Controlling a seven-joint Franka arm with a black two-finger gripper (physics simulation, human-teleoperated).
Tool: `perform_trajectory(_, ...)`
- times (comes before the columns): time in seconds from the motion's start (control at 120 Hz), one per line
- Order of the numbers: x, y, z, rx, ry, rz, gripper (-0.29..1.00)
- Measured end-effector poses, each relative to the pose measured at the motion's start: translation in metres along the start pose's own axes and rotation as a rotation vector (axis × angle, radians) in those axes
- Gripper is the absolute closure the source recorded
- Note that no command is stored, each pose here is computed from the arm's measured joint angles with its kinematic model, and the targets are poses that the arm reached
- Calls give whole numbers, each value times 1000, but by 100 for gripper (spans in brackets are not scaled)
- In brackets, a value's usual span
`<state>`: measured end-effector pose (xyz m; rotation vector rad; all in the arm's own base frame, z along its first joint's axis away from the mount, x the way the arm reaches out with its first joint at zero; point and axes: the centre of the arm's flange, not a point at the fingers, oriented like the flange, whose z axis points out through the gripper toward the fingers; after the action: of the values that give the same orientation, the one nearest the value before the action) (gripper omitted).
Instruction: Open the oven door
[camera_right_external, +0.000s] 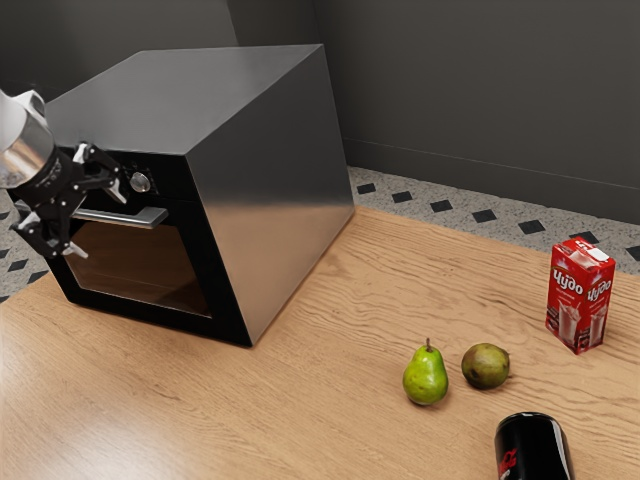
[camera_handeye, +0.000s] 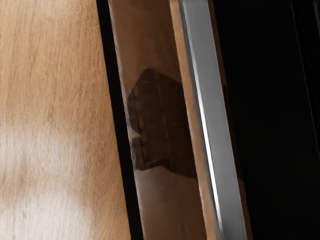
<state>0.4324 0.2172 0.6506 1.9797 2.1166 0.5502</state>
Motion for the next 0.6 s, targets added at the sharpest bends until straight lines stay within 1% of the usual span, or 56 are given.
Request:
perform_trajectory(0.283, 1, -3, 10, 5, -10, 22, 0)
perform_trajectory(0.6, 5, -9, 30, 29, -27, 26, 0)
